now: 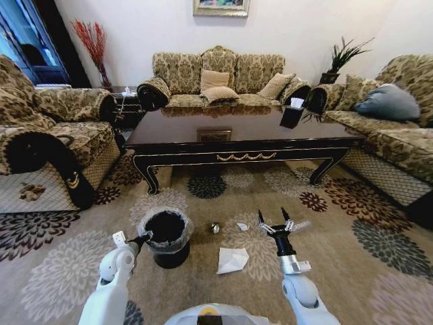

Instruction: Move to the front of the table and pick up the trash from the floor, then place it into the trash bin.

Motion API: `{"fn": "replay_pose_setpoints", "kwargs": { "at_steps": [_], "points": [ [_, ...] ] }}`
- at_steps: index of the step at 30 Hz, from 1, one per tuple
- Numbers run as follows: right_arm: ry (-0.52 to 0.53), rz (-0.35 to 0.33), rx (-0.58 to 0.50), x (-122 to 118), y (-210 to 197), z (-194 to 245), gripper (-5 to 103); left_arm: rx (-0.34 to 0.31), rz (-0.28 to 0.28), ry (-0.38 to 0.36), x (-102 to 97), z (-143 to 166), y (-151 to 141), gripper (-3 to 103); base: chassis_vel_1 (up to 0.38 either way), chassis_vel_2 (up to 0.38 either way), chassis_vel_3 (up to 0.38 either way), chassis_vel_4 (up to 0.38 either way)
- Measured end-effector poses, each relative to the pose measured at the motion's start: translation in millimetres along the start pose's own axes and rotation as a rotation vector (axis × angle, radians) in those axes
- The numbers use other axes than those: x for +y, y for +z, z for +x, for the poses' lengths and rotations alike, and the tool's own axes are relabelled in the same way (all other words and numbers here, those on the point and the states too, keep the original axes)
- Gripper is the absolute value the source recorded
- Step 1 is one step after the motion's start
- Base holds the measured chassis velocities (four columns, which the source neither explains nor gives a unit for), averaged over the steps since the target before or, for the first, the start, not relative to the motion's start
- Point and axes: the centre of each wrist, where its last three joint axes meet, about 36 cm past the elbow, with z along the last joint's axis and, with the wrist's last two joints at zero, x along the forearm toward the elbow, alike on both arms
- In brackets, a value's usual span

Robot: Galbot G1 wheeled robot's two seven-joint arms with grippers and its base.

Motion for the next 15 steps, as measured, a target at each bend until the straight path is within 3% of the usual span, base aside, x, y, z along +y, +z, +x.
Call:
{"fn": "replay_pose_setpoints", "kwargs": {
  "at_steps": [3,5,8,15],
  "points": [
    [0.021,0.003,0.003,-1.0,3.1,-2.1,100,-0.004,-0.019,-0.030,8.2,-1.2,-2.3,19,0.000,0.000,0.000,0.000],
    [0.024,0.003,0.003,-1.1,3.5,-2.3,100,-0.005,-0.021,-0.035,9.9,-1.2,-3.0,19,0.000,0.000,0.000,0.000],
    [0.058,0.012,0.018,-3.0,9.3,-5.3,100,-0.009,-0.037,-0.064,22.0,1.7,-7.5,3,0.000,0.000,0.000,0.000],
    [0.109,0.011,0.074,-5.1,25.8,-12.4,100,-0.031,-0.061,-0.091,35.0,19.7,-11.0,2,0.000,0.000,0.000,0.000]
  ]
}}
